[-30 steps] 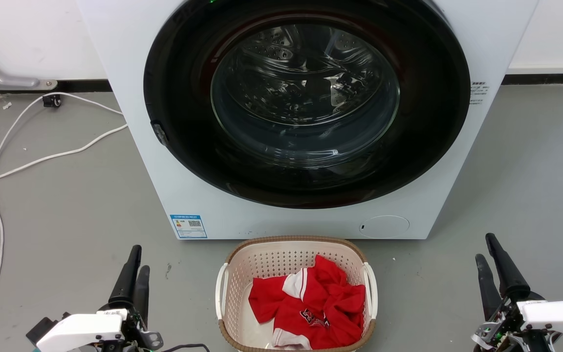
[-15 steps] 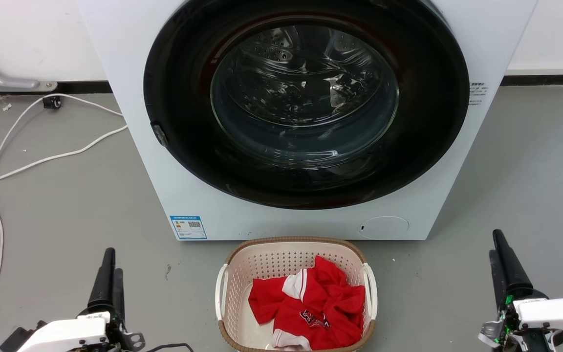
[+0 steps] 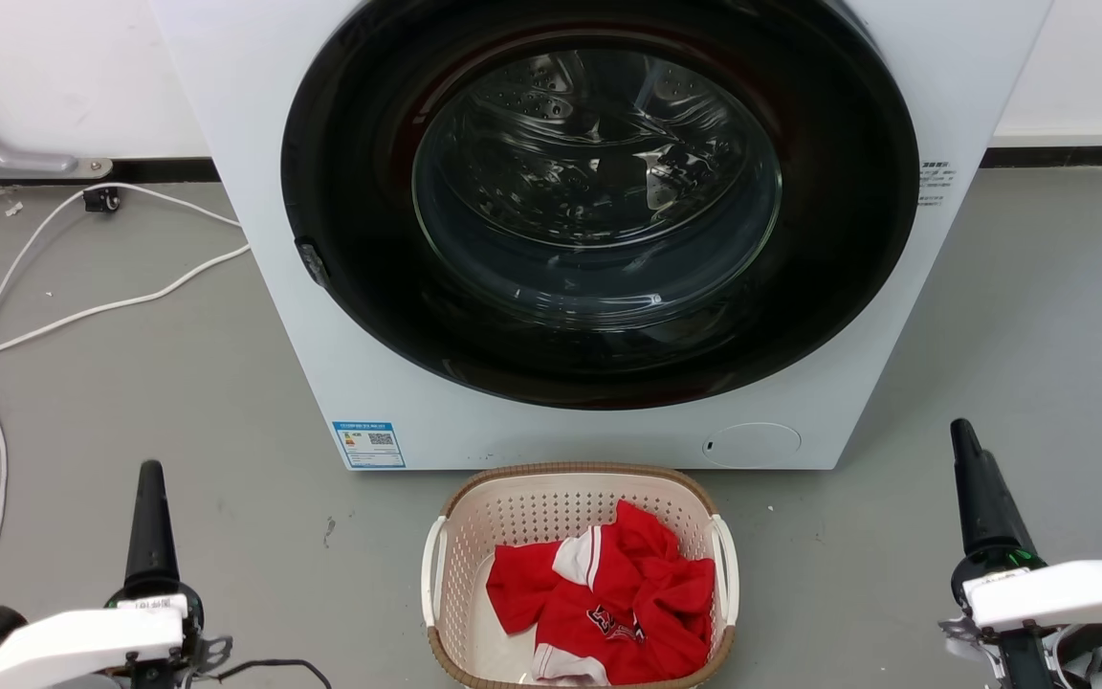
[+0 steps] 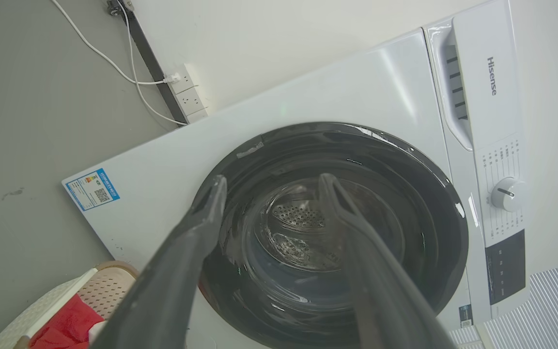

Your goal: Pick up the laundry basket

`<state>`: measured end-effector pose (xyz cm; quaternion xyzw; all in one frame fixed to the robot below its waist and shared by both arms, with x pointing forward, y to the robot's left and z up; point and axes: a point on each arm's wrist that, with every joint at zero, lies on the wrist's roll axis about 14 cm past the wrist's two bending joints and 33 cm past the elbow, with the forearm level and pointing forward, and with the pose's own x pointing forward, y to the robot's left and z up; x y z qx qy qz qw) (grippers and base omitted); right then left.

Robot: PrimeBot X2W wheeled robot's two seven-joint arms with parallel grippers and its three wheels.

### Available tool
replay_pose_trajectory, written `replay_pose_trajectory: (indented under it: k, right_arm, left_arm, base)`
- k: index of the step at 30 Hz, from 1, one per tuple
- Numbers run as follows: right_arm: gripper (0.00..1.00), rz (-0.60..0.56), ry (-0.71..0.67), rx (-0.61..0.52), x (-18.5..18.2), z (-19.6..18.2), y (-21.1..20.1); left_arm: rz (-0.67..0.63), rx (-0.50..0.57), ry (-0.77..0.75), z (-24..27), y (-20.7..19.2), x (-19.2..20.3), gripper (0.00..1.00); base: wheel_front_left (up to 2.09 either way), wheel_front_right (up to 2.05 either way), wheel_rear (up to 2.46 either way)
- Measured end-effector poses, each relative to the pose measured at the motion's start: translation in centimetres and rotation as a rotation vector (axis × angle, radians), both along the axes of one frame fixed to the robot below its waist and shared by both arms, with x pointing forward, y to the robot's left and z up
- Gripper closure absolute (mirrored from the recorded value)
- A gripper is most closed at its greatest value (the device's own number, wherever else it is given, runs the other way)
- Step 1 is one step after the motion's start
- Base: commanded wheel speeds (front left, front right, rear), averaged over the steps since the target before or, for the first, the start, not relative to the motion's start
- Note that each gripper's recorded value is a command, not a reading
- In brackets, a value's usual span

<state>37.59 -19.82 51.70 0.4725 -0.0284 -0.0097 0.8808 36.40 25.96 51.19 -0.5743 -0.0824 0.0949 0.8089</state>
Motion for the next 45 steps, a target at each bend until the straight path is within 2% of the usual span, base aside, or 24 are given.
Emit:
replay_pose_trajectory:
  k: [6,15,18,29,33,41,45]
  right_arm:
    - [0.0,0.009,-0.059,-0.179,0.2,2.0,0.5]
    - [0.0,0.032,-0.161,-0.415,0.2,5.0,2.3]
    - [0.0,0.044,-0.186,-0.484,0.1,5.6,3.0]
    - [0.0,0.051,-0.204,-0.626,-0.6,5.4,3.9]
    - [0.0,0.052,-0.163,-0.644,-1.0,4.0,3.6]
    - [0.0,0.041,-0.132,-0.74,-1.4,2.8,3.0]
    - [0.0,0.03,-0.124,-0.775,-1.5,2.5,2.6]
  left_arm:
    - [0.006,0.171,-0.018,2.5,-0.4,0.4,0.0]
    - [0.001,0.364,-0.032,5.0,-2.1,0.5,0.0]
    - [-0.034,0.397,-0.063,5.6,-3.5,0.5,0.0]
    - [-0.133,0.643,-0.131,6.6,-7.6,0.0,0.0]
    - [-0.171,0.694,-0.131,6.1,-8.9,-0.3,0.0]
    - [-0.239,0.891,-0.142,5.4,-11.5,-0.7,0.0]
    - [-0.251,0.957,-0.139,5.2,-12.3,-0.8,0.0]
  base:
    - [0.0,0.0,0.0]
    - [0.0,0.0,0.0]
    - [0.0,0.0,0.0]
    - [0.0,0.0,0.0]
    - [0.0,0.0,0.0]
    - [0.0,0.0,0.0]
    - [0.0,0.0,0.0]
